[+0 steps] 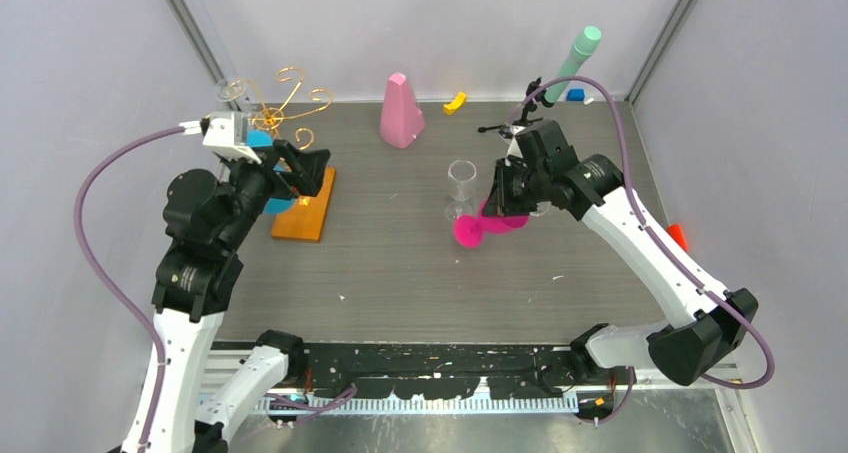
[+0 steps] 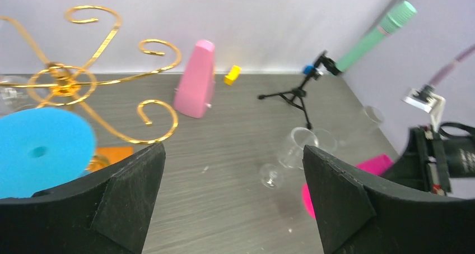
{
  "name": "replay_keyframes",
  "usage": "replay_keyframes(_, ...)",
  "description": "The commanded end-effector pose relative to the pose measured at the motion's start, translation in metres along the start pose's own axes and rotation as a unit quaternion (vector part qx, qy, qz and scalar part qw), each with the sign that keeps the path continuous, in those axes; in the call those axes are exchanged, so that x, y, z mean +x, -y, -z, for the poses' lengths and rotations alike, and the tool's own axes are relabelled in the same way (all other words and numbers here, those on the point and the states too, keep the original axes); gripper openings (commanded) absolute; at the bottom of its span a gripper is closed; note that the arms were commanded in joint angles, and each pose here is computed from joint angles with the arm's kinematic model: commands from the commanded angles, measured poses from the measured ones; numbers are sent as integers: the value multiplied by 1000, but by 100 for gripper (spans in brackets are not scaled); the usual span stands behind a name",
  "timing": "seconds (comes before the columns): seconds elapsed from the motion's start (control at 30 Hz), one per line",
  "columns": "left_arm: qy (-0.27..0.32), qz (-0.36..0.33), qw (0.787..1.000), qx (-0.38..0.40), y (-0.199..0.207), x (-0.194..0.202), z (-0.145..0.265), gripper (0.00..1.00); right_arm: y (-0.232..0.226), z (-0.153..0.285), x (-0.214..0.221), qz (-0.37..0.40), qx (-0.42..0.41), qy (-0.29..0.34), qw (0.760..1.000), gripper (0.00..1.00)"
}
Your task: Take the wine glass off the wine glass rack
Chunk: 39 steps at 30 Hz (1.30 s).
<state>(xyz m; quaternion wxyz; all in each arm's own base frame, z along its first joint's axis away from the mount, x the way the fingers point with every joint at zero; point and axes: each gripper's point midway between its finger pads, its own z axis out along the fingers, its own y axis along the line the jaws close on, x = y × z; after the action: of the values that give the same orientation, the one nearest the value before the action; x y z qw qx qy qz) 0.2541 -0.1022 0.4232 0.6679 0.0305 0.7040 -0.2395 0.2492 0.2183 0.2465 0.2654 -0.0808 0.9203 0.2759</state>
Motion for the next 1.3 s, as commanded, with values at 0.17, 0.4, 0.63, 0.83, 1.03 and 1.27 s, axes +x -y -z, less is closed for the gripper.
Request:
replay_keyframes(0.17, 48, -19, 991, -125, -45, -13, 15, 96, 115, 25, 12, 4, 316, -17, 948, 0)
replay_keyframes(0.4, 77, 33, 970, -228, -77, -15, 32, 95, 156, 5, 19, -30, 380, -29, 924, 0)
replay_keyframes(0.63, 103, 18, 953, -283, -94, -28, 52, 95, 168, -12, 16, -46, 391, -27, 919, 0)
replay_keyframes(0.83, 98, 10, 946, -307, -100, -33, 55, 96, 174, -12, 15, -58, 392, -27, 918, 2)
replay_keyframes(1.03, 87, -16, 937, -338, -111, -34, 53, 99, 176, -9, 16, -62, 393, -24, 917, 29)
replay_keyframes(1.27, 76, -28, 928, -364, -118, -40, 52, 100, 169, 11, -2, -59, 389, 20, 919, 45)
